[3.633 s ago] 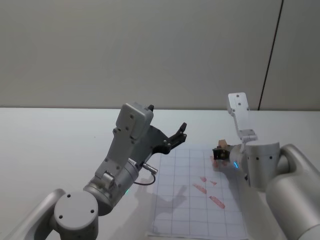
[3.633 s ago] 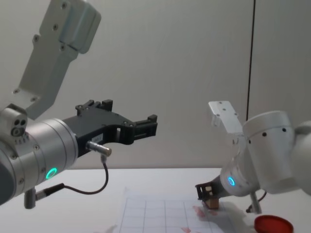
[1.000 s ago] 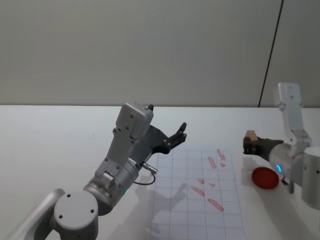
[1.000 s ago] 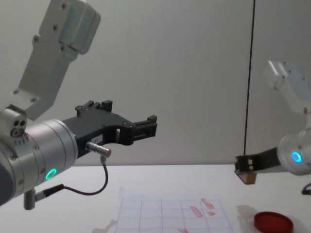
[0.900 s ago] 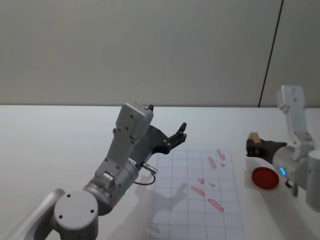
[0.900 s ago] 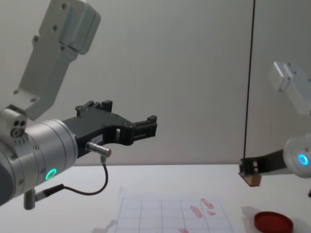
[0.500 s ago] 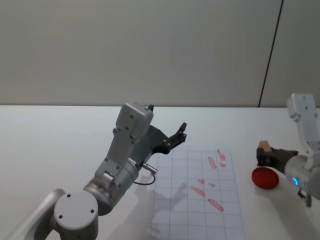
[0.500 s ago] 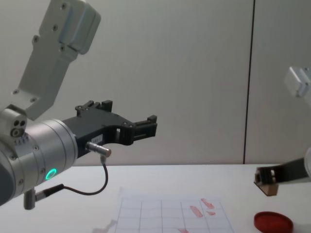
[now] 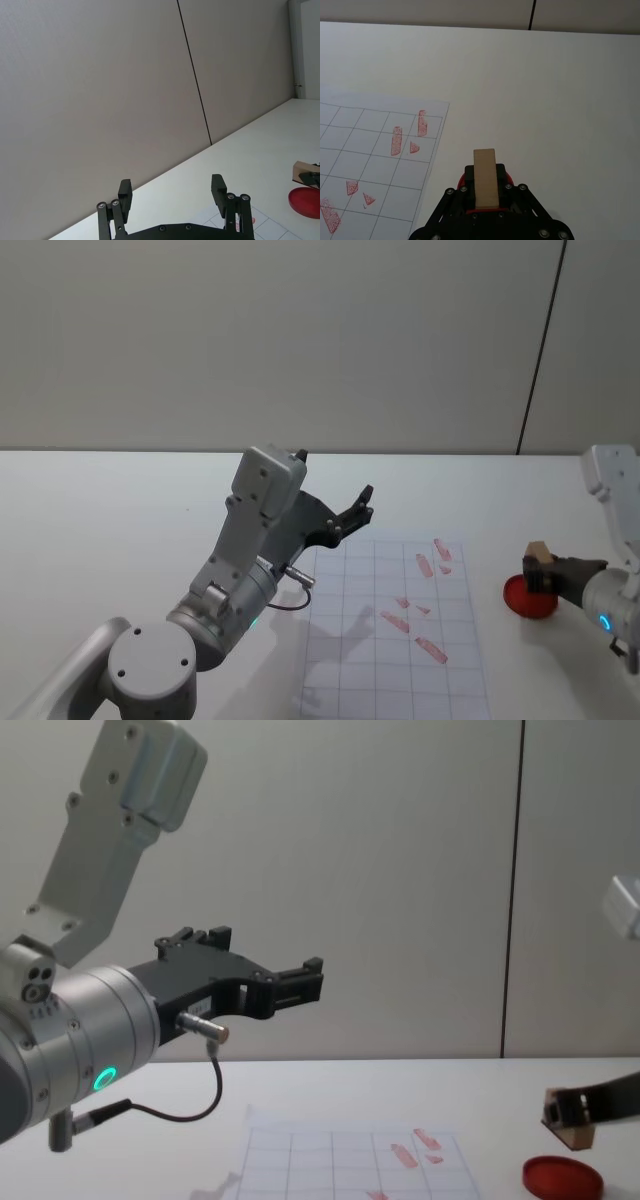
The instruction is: Use the one hand to pick up the stamp and affix it onto the A4 paper.
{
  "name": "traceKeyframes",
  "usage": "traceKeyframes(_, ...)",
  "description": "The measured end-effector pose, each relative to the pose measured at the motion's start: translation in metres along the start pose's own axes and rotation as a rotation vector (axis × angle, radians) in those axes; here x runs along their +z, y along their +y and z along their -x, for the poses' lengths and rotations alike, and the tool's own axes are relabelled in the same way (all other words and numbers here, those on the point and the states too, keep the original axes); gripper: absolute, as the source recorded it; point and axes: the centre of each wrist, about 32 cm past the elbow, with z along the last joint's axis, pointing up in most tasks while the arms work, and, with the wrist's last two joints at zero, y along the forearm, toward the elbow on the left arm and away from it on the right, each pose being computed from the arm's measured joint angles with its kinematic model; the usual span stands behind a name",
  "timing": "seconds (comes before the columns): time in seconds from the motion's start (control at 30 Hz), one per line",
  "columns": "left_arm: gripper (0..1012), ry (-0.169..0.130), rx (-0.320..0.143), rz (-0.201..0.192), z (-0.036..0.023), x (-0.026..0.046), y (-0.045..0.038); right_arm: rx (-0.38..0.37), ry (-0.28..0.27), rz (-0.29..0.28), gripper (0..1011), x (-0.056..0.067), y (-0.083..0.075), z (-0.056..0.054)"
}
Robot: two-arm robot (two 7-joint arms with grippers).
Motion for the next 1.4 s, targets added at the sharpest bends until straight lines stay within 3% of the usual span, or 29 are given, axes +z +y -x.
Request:
traceKeyframes(0.83, 1002, 0.000, 0.000, 0.000, 0.0000, 0.0000, 0.0000, -0.013, -0.028, 0.025, 223, -0.012, 0.001, -0.001)
traceKeyframes(1.4, 1002, 0.000, 0.000, 0.000, 0.0000, 0.0000, 0.0000, -0.019, -0.033, 0.029, 765, -0.015, 0.003, -0.001)
